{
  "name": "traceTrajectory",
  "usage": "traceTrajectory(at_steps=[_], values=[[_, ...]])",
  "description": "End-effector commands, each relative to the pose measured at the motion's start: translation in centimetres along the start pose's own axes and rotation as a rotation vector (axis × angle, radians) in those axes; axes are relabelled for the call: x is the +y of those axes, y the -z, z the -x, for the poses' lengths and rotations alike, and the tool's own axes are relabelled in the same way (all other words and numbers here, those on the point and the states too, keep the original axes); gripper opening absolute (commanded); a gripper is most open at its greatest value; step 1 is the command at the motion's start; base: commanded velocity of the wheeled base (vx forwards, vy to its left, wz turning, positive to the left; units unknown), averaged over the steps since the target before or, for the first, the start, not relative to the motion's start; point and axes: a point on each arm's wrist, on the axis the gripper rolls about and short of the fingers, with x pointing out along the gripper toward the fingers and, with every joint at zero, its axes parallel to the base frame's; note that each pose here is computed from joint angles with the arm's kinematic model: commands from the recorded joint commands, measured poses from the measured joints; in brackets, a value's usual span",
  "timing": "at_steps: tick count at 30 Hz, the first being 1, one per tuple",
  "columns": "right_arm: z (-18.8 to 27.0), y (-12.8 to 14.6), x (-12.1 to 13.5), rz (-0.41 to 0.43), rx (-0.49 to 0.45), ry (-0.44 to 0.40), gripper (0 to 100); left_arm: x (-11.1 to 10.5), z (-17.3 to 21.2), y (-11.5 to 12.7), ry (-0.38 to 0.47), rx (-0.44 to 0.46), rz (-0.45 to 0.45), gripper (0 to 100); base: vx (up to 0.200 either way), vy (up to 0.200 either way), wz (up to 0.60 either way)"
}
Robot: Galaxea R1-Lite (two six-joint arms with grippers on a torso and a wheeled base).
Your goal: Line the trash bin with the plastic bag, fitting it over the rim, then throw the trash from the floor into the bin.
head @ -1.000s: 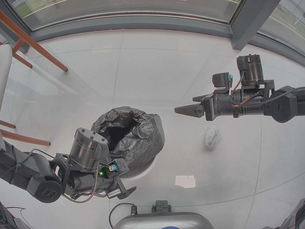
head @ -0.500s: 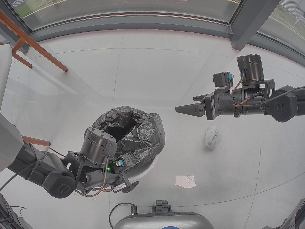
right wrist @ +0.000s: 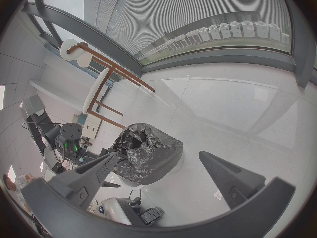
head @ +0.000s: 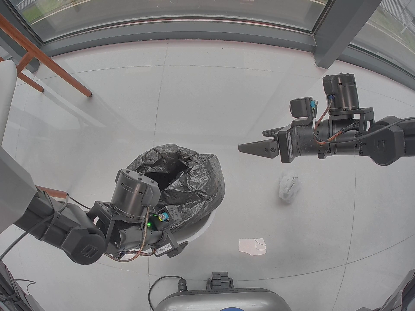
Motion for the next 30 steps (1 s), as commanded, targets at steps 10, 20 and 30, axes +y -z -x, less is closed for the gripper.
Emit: traceTrajectory(at_steps=[10, 20, 30], values=[[0.2, 0.0, -0.1, 0.000, -0.003, 0.003, 100, 0.9, -1.2, 0.0, -0.024, 0.020, 0.015, 0, 0.000, 0.000, 0.00], [0.1, 0.3, -0.1, -0.005, 0.010, 0.005, 100, -1.7, -0.1, -1.2, 0.037, -0.022, 0.023, 0, 0.000, 0.000, 0.00], [0.2, 0.2, -0.1, -0.004, 0.005, 0.008, 100, -4.5, 0.4, -0.3, 0.107, 0.012, -0.028, 0, 0.000, 0.000, 0.00]])
